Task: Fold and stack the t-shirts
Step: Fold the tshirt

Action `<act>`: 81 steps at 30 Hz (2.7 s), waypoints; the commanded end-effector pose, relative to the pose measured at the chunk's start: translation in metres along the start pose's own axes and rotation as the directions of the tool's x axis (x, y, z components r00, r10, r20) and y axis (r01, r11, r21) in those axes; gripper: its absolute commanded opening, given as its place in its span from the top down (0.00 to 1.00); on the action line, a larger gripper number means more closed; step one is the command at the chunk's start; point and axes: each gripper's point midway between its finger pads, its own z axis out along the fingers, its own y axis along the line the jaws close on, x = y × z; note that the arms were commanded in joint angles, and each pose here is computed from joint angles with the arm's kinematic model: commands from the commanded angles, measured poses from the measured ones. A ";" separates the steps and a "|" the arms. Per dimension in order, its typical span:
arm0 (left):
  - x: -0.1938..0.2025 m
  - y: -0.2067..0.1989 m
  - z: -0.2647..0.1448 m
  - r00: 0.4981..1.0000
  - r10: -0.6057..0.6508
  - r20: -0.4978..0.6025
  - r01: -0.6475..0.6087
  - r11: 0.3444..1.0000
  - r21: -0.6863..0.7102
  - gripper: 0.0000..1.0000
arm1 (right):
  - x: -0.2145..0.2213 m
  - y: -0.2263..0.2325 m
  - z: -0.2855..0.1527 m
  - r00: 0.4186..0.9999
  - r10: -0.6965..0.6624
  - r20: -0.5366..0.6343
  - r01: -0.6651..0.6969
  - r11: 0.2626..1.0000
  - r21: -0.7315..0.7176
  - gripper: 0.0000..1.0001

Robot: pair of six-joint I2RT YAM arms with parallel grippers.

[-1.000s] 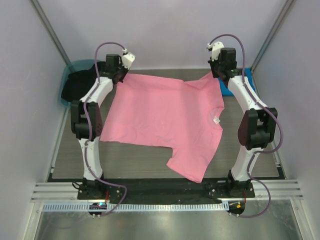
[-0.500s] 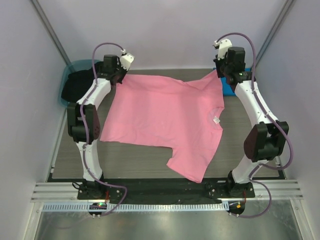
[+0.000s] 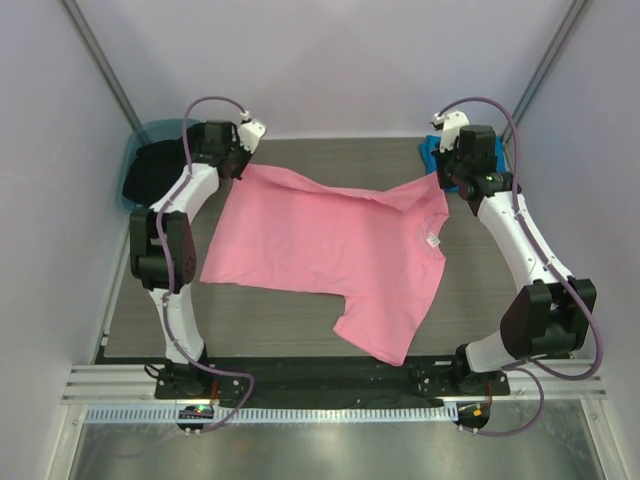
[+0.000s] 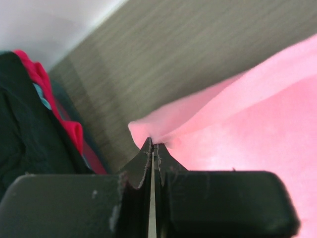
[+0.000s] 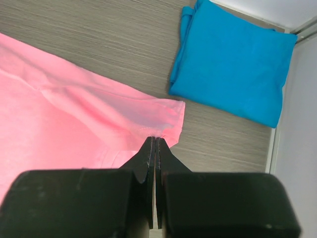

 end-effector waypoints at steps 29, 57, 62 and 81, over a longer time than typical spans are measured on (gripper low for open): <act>0.064 -0.017 -0.045 0.988 0.074 -0.136 -0.073 0.997 0.011 1.00 | 0.035 0.054 -0.070 0.978 0.202 -0.054 -0.209 0.956 -0.207 0.99; 0.050 -0.053 -0.058 0.982 -0.034 -0.184 0.064 0.986 0.155 0.60 | 0.036 0.068 -0.073 0.964 0.251 -0.083 -0.264 0.925 -0.272 0.99; 0.078 -0.067 -0.029 0.958 -0.074 -0.278 0.127 0.976 0.176 0.67 | 0.037 0.066 -0.069 0.968 0.237 -0.088 -0.252 0.931 -0.263 0.99; 0.104 -0.045 -0.006 0.939 -0.065 -0.338 0.105 0.989 0.101 0.74 | 0.033 0.061 -0.042 0.971 0.220 -0.093 -0.236 0.941 -0.242 0.99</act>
